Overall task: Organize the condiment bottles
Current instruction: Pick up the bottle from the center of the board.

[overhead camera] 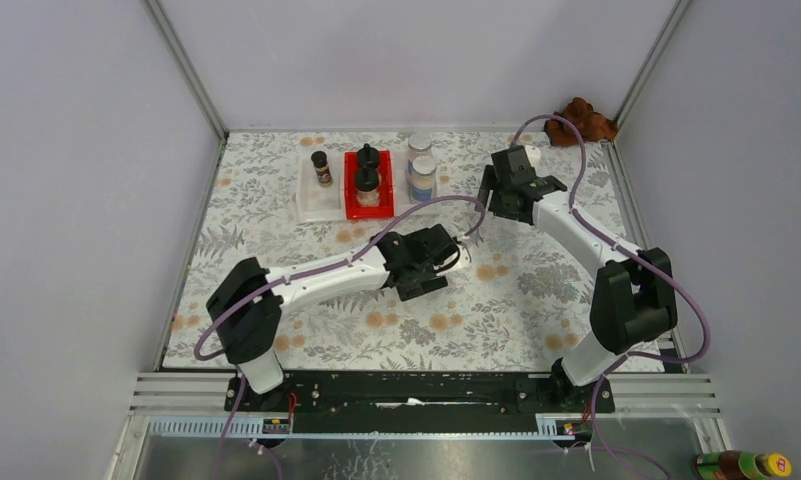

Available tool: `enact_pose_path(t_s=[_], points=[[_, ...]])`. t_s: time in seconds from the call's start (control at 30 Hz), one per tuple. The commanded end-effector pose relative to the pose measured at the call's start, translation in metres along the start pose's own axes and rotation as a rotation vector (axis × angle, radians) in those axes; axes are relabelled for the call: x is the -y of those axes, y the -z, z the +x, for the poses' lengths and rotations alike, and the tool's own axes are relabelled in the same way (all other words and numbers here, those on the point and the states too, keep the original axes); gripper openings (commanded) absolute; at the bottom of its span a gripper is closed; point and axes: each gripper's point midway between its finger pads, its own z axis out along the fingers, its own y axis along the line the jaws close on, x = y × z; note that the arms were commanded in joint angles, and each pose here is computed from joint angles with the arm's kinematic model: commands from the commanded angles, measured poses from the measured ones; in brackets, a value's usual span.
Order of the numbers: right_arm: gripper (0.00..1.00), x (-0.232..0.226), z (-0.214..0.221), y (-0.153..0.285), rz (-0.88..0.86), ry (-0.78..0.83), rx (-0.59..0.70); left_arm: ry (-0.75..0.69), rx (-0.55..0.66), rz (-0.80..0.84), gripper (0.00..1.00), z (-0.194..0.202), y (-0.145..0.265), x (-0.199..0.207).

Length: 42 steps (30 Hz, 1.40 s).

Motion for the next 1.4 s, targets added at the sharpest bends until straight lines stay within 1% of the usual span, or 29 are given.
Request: enact_pose_path(t_s=[0.0, 0.07, 0.13, 0.23, 0.63, 0.73, 0.8, 1.37], points=[[0.85, -0.004, -0.02, 0.013, -0.05, -0.032, 0.08, -0.101, 0.033, 0.011, 0.82, -0.014, -0.021, 0.007], [0.85, -0.003, -0.02, 0.013, -0.052, -0.036, 0.088, -0.159, 0.058, 0.035, 0.8, -0.018, -0.025, 0.014], [0.85, -0.002, -0.02, 0.013, -0.054, -0.041, 0.096, -0.211, 0.082, 0.022, 0.8, -0.02, -0.029, 0.016], [0.86, -0.001, -0.02, 0.012, -0.061, -0.056, 0.107, -0.265, 0.071, 0.019, 0.79, -0.018, -0.039, 0.017], [0.86, 0.001, -0.013, 0.007, -0.104, -0.104, 0.123, -0.411, 0.076, 0.037, 0.69, -0.027, -0.061, 0.02], [0.86, 0.002, -0.012, 0.005, -0.103, -0.105, 0.121, -0.43, 0.073, 0.028, 0.64, -0.028, -0.065, 0.015], [0.86, 0.003, -0.012, 0.004, -0.103, -0.107, 0.122, -0.437, 0.07, 0.026, 0.63, -0.028, -0.067, 0.014], [0.86, 0.006, -0.013, -0.002, -0.1, -0.112, 0.118, -0.425, 0.093, 0.095, 0.62, -0.035, -0.073, 0.012]])
